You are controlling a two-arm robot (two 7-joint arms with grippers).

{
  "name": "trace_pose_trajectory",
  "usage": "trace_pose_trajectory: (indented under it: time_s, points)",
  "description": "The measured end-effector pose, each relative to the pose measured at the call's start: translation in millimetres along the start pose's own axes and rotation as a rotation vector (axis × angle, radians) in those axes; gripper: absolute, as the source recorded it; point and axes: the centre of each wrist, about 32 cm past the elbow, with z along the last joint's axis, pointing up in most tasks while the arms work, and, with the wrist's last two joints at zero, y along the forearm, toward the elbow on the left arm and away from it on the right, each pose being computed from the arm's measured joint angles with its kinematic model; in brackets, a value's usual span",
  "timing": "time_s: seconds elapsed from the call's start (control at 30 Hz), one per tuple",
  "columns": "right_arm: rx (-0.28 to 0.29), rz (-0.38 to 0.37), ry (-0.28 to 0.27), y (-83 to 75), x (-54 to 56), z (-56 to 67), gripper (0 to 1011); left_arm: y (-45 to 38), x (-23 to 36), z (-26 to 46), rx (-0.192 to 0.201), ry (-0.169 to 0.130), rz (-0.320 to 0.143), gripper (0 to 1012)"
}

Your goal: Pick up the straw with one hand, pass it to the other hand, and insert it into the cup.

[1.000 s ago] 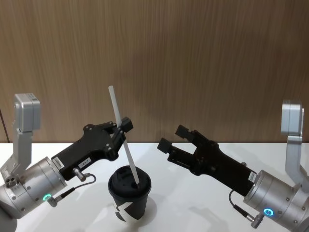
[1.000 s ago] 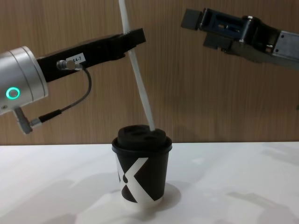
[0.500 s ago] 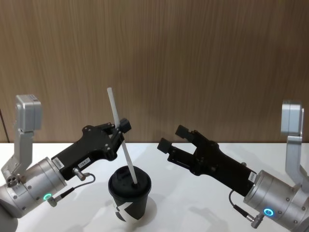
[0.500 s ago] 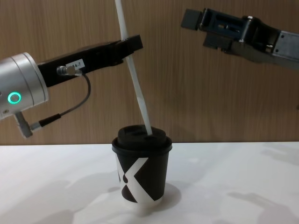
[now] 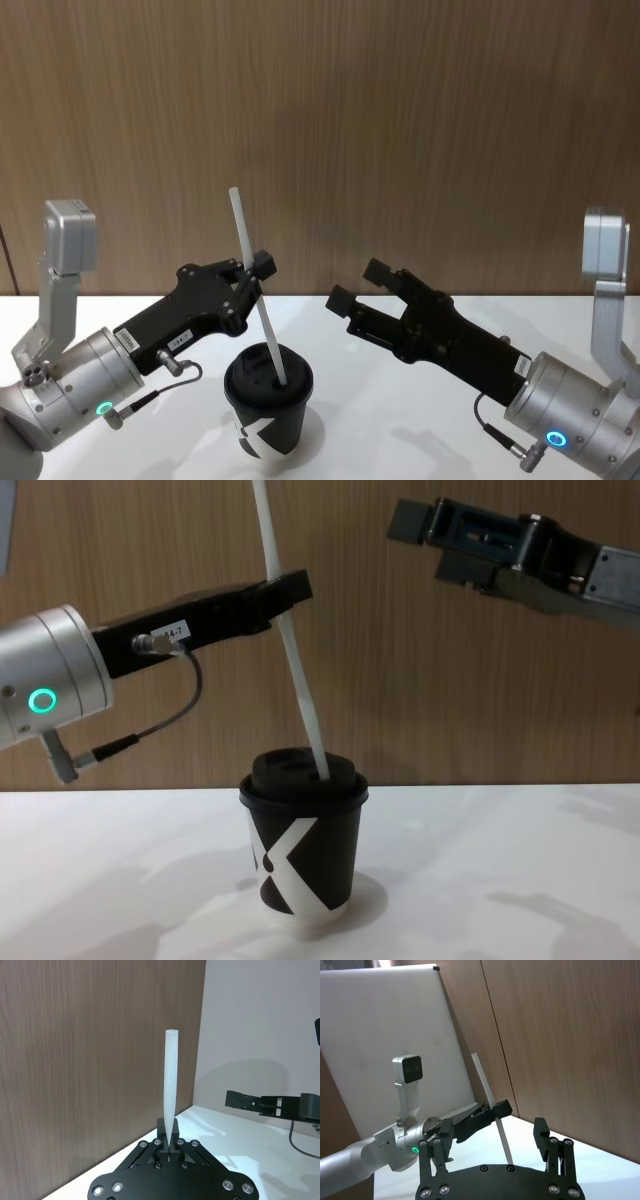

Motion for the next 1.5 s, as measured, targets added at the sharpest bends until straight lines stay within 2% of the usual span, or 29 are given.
trace_pose_trajectory:
  time_s: [0.6,0.93,1.13,1.17,1.23,1.33,1.37,1.43,1.5]
  points:
    - [0.000,0.000,0.000,0.0,0.0,0.0,1001,-1.0,2.1,-7.2,0.029,0.009,-0.002,5]
    - [0.000,0.000,0.000,0.0,0.0,0.0,1001,-2.9,3.7,-16.3,0.047,0.024,0.000,6]
    - [0.000,0.000,0.000,0.0,0.0,0.0,1001,-4.2,3.7,-20.6,0.053,0.027,-0.001,126]
    - [0.000,0.000,0.000,0.0,0.0,0.0,1001,-4.3,3.6,-20.9,0.053,0.027,-0.001,180]
    - [0.000,0.000,0.000,0.0,0.0,0.0,1001,-4.7,3.3,-21.9,0.053,0.028,-0.002,212]
    - [0.000,0.000,0.000,0.0,0.0,0.0,1001,-4.8,2.7,-22.8,0.053,0.028,-0.003,332]
    - [0.000,0.000,0.000,0.0,0.0,0.0,1001,-4.8,2.6,-23.0,0.053,0.028,-0.003,342]
    - [0.000,0.000,0.000,0.0,0.0,0.0,1001,-4.2,1.8,-24.0,0.053,0.030,-0.002,433]
    - [0.000,0.000,0.000,0.0,0.0,0.0,1001,-3.9,1.0,-24.1,0.052,0.031,-0.002,473]
